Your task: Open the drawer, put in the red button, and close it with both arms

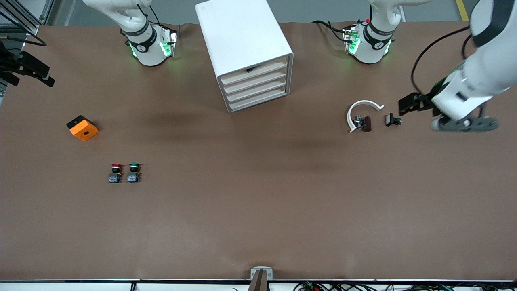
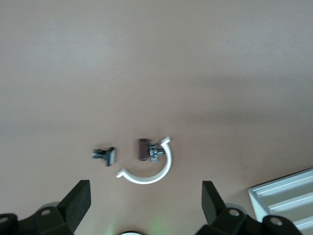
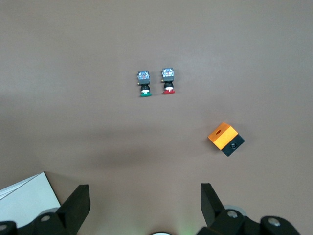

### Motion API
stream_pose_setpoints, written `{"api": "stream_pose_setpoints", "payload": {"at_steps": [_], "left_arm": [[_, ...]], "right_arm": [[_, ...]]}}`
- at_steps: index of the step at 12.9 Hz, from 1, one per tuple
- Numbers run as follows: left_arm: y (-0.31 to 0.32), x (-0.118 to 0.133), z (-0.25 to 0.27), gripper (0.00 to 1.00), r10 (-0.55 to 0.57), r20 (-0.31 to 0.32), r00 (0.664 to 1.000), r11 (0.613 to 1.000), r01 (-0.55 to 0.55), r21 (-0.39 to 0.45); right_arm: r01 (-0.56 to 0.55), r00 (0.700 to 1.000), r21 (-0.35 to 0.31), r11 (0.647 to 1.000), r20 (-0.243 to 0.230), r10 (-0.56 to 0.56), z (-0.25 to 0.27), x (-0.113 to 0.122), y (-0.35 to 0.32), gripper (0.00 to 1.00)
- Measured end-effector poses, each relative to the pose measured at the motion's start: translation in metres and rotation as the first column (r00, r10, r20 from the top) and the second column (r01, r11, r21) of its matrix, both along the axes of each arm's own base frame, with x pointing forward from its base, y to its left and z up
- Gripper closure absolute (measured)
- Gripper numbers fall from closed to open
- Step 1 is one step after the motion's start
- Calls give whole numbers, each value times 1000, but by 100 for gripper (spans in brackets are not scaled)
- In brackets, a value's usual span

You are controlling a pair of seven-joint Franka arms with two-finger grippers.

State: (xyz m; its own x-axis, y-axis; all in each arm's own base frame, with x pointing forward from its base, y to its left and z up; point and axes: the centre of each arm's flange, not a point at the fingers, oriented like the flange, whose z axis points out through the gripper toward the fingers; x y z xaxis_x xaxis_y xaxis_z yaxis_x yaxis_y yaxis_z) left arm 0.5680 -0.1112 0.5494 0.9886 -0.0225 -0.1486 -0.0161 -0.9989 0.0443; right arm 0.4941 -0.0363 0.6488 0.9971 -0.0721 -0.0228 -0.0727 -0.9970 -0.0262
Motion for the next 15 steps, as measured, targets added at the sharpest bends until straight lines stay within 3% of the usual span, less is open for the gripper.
{"api": "stream_pose_setpoints", "payload": {"at_steps": [3,7,10,12,15], "left_arm": [[-43,17,-57,0,75,-89,993,995,-80,-52],[-112,14,-116,0,199,-186,962,979,-203,-2],[-153,7,-151,0,315,-250,916,948,-314,47],[-180,-1,-173,0,385,-275,881,923,-371,106],[-209,-12,-208,0,503,-328,800,864,-467,187]], "right_arm": [[-8,997,-2,1000,-72,8,-43,33,0,0],[9,991,-2,1000,-136,-9,-86,60,-12,0],[12,994,-8,1000,-111,-13,-113,82,-21,0],[4,998,-17,1000,-56,-5,-144,98,-17,0],[4,1000,-28,1000,-9,-4,-220,110,-18,0]]}}
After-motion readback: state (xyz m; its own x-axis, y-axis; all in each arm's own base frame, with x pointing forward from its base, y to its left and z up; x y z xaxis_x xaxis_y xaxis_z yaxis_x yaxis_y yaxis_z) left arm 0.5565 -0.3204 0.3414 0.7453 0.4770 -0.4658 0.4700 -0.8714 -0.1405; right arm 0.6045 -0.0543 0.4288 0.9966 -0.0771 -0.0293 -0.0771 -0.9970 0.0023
